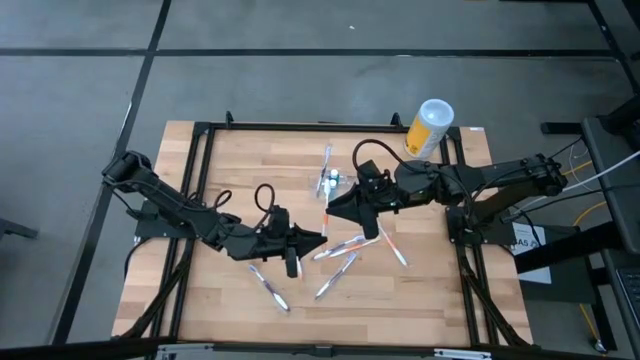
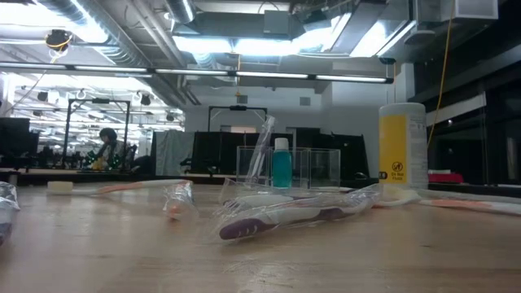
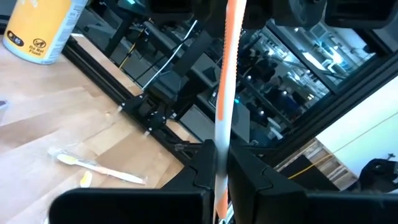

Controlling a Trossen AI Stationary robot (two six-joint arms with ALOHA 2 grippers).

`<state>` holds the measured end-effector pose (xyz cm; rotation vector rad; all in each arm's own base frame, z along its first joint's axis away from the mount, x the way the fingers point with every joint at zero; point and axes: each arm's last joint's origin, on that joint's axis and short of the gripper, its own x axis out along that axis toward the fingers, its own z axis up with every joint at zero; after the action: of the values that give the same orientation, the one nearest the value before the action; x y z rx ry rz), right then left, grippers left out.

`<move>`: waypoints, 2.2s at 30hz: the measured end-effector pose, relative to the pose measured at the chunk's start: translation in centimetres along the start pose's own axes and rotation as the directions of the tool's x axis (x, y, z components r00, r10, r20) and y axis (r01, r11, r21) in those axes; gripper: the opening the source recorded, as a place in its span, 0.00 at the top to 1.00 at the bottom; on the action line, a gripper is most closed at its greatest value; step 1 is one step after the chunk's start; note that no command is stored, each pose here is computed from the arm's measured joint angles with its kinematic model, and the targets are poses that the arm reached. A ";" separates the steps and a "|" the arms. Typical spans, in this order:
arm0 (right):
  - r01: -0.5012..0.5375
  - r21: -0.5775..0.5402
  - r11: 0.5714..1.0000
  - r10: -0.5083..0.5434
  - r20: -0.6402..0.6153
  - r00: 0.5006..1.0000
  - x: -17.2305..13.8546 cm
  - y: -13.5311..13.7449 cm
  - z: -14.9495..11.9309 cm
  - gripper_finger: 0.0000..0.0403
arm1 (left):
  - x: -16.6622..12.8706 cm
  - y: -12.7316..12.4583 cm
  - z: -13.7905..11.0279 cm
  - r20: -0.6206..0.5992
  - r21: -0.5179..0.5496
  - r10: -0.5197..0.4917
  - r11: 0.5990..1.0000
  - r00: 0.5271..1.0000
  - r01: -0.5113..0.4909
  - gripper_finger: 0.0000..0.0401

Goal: Pick & Place toothbrushing station
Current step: Put the orange toothbrush into the right section of the transparent organizer

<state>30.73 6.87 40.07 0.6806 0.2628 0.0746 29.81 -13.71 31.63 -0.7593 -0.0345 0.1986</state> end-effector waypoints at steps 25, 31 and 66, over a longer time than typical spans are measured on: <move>-0.018 -0.028 0.999 0.019 0.013 1.000 0.0 0.2 0.1 0.94 | 0.6 0.0 -0.7 0.003 -0.016 -0.028 0.999 1.000 0.029 0.96; -0.026 -0.041 0.999 0.027 0.007 1.000 0.0 0.4 0.0 0.97 | 0.6 0.0 -0.7 0.005 -0.014 -0.025 1.000 1.000 0.025 0.97; 0.249 -0.412 0.876 -0.265 0.020 0.964 -3.0 -0.8 -0.3 0.97 | -5.1 2.2 -6.9 -0.224 0.129 0.368 0.929 0.902 -0.347 0.47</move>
<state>27.76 5.95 40.01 0.2180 0.3593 -0.1114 25.20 -17.82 25.35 -0.6947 0.3505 0.4525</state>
